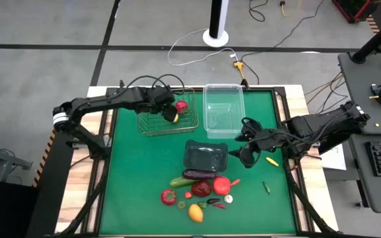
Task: Sort produce into baskets
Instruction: Put the green chili pepper into the transparent bin
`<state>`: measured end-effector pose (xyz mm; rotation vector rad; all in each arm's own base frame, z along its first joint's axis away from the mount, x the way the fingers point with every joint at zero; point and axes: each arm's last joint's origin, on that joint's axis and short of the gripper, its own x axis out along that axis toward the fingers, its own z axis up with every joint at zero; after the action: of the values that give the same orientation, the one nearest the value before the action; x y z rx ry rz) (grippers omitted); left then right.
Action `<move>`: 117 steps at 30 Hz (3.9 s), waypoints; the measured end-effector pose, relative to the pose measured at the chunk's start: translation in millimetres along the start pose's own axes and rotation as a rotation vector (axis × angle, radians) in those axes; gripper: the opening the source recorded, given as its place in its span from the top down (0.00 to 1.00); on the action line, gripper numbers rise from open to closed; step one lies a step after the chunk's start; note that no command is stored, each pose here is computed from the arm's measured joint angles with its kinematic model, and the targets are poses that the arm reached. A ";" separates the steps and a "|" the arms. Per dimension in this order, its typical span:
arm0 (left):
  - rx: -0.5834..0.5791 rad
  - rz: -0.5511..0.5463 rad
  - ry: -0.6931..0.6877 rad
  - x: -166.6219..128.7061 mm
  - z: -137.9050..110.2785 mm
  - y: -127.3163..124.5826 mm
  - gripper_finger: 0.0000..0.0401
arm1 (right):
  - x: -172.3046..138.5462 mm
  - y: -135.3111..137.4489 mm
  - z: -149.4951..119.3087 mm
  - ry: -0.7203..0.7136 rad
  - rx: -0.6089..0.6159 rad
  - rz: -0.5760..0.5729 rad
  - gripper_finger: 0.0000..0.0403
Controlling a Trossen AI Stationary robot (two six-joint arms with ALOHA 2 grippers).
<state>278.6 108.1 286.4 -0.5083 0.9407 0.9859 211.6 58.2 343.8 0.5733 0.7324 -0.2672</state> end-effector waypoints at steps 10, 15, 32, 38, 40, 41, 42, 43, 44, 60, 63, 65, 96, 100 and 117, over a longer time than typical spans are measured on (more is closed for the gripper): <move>0.159 -0.218 -0.147 -73.6 -8.7 -34.4 0.42 | -5.1 -8.6 -38.6 0.400 0.178 -0.098 0.15; 0.248 -0.322 -0.181 -103.3 -30.4 -47.9 0.42 | 2.0 -9.5 -59.6 0.460 0.294 -0.157 0.15; 0.336 -0.365 -0.222 -130.2 -75.8 -68.7 0.45 | 55.6 -40.6 -161.7 0.674 0.577 -0.271 0.24; 0.358 -0.343 -0.209 -129.0 -77.3 -66.6 0.49 | 65.2 -58.2 -178.4 0.690 0.586 -0.323 0.27; 0.359 -0.342 -0.209 -128.9 -77.4 -66.5 0.50 | 66.4 -61.3 -180.5 0.691 0.567 -0.328 0.28; 0.359 -0.340 -0.210 -128.8 -77.4 -66.4 0.50 | 66.9 -62.8 -181.6 0.692 0.558 -0.331 0.29; 0.358 -0.335 -0.215 -128.8 -77.2 -66.3 0.50 | 67.4 -64.5 -182.9 0.692 0.548 -0.335 0.29; 0.356 -0.327 -0.222 -128.8 -77.0 -66.1 0.51 | 67.9 -66.3 -184.2 0.694 0.538 -0.340 0.30; 0.354 -0.322 -0.228 -128.8 -76.8 -66.0 0.51 | 68.3 -67.6 -184.9 0.695 0.531 -0.343 0.32; 0.294 -0.268 -0.283 -128.7 -74.7 -64.6 0.51 | 91.9 -74.6 -204.0 0.729 0.402 -0.347 0.54; 0.285 -0.257 -0.295 -128.7 -74.2 -64.3 0.51 | 97.0 -73.0 -206.4 0.740 0.365 -0.374 0.61; 0.286 -0.257 -0.295 -128.6 -74.2 -64.3 0.51 | 99.6 -71.5 -207.3 0.746 0.340 -0.387 0.67; 0.246 -0.306 -0.257 -129.2 -75.1 -66.1 0.51 | 53.7 -41.7 -132.6 0.335 0.352 -0.151 0.97; 0.255 -0.349 -0.218 -129.8 -76.8 -67.7 0.51 | 47.1 -33.6 -107.5 0.249 0.308 -0.099 0.97; 0.247 -0.448 -0.146 -138.1 -90.1 -74.5 0.51 | 70.6 -4.8 -15.1 0.068 -0.103 -0.090 0.97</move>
<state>273.7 -59.8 354.0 -0.4075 0.7595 0.4874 252.0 60.6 283.8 0.4542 0.8339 -0.2930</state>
